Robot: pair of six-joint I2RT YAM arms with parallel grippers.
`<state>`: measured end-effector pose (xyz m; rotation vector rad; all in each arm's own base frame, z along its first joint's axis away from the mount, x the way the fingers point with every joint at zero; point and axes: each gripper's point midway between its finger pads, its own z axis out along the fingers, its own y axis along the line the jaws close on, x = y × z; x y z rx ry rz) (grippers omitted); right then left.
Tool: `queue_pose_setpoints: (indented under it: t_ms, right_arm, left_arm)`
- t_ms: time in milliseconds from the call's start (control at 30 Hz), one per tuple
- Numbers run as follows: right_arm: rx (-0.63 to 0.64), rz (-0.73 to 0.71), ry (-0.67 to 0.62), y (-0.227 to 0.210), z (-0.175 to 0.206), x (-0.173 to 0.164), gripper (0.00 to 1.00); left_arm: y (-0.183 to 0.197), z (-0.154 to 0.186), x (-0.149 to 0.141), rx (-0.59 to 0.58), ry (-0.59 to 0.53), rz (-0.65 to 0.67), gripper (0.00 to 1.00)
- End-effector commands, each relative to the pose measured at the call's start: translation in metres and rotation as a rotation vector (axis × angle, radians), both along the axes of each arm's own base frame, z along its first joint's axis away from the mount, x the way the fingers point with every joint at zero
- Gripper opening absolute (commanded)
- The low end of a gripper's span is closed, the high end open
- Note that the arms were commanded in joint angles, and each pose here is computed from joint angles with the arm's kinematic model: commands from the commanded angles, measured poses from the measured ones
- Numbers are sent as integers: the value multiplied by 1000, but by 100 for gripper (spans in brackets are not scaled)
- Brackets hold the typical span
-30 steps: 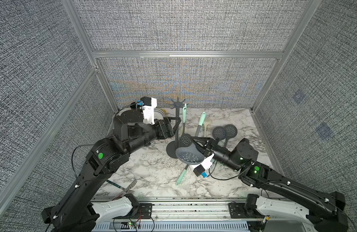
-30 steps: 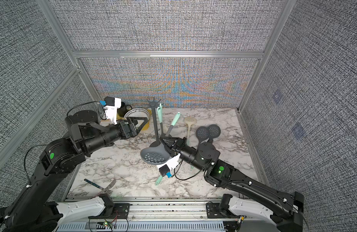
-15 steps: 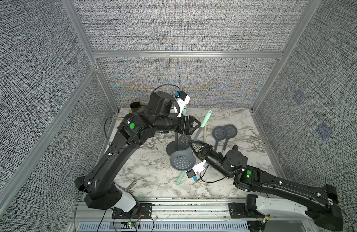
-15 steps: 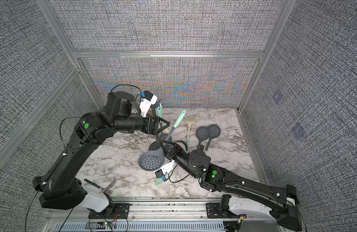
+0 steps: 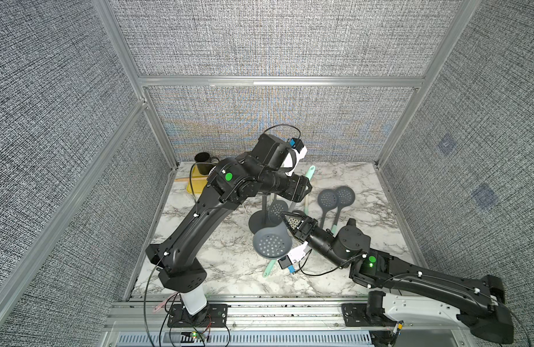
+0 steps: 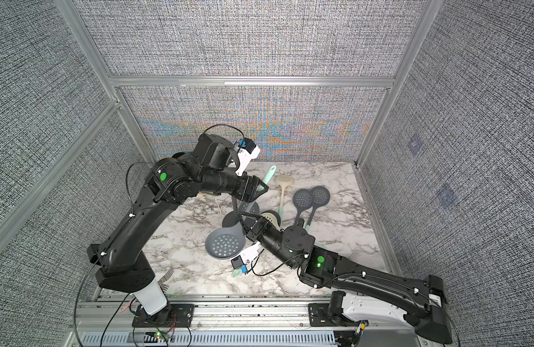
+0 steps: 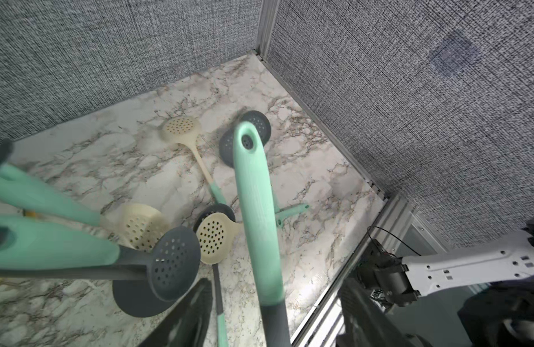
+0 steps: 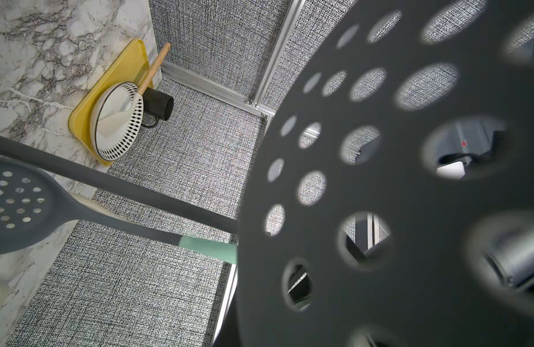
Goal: Hang the skimmer on the kitchen utensil rack
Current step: Pick up the skimmer from the center of the board.
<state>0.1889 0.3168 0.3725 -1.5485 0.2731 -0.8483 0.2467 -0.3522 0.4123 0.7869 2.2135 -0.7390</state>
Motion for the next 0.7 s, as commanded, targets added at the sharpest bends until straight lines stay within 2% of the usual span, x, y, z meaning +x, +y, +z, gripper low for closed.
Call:
queue_pose_setpoints:
  t_ms: [0, 200, 533, 667]
  right_arm:
    - [52, -13, -9, -2, 14, 1, 0]
    - [49, -19, -2, -2, 12, 3, 0]
    - [38, -26, 8, -1, 9, 4, 0]
    - [32, -26, 11, 0, 7, 5, 0]
  left_arm:
    - [7, -16, 3, 102, -7, 12, 68]
    - [-6, -32, -4, 143, 18, -16, 58]
    - [-5, -38, -2, 202, -13, -9, 33]
    - [-4, -38, -2, 207, -20, -10, 16]
